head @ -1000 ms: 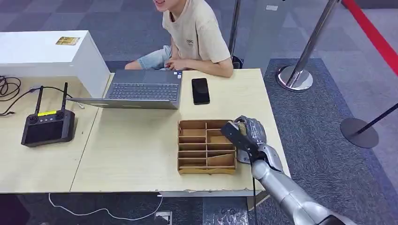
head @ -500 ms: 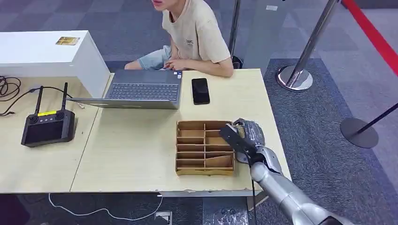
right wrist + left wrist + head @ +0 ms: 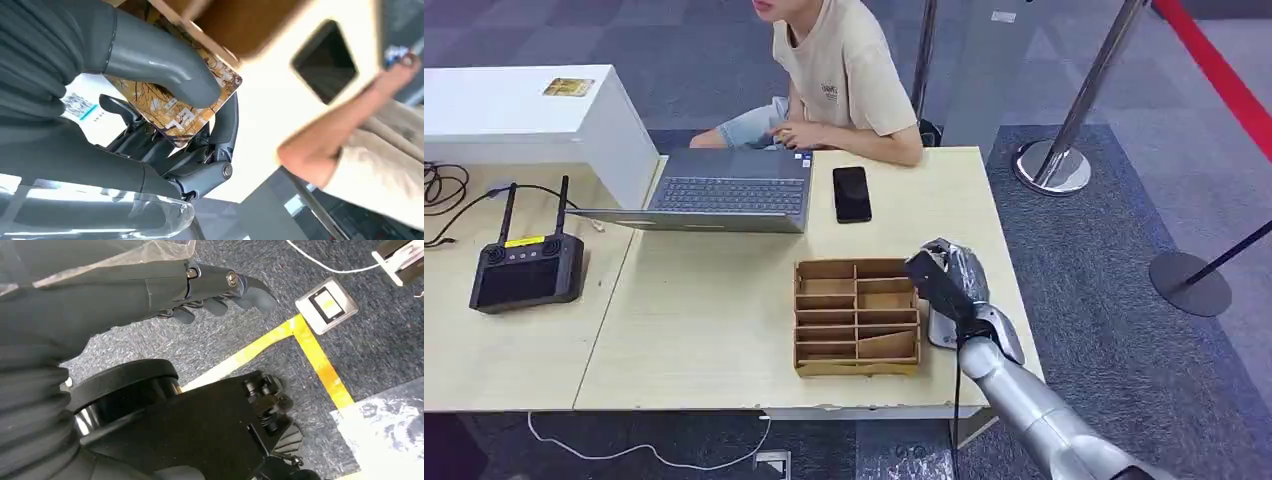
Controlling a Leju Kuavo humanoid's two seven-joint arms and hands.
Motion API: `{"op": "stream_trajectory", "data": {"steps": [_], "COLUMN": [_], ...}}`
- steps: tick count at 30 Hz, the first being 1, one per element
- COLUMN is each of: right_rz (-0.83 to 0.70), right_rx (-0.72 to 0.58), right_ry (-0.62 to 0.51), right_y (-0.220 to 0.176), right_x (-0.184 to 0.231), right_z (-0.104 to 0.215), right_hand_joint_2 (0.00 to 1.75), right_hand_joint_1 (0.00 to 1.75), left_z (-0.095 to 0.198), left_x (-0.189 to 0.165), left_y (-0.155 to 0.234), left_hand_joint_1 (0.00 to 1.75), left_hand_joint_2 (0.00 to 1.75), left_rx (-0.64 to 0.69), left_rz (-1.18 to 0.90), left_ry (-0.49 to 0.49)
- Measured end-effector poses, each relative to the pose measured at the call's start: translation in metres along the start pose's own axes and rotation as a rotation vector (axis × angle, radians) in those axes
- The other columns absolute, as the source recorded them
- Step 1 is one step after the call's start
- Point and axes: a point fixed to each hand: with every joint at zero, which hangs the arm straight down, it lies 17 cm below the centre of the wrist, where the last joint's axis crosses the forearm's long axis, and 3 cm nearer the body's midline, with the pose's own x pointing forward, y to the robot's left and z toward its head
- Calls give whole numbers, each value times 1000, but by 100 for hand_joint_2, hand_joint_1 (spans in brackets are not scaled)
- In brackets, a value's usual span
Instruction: Pass the card to the sensor for recognition and then transmit it.
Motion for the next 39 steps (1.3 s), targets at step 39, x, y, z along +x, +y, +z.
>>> {"op": "stream_trajectory", "data": {"steps": [39], "right_rz": [-87], "right_rx": [-101], "right_ry": [84], "right_y": [-34], "right_x": [-16], "right_z": [5], "right_hand_joint_2": [175], "right_hand_joint_1": [175], "left_z": [-10], "left_x": [-67], "left_y": [61], "left_hand_joint_1": [0], "left_hand_joint_2": [175], "left_rx": [96], "left_rz": [-32], "left_ry": [136]}}
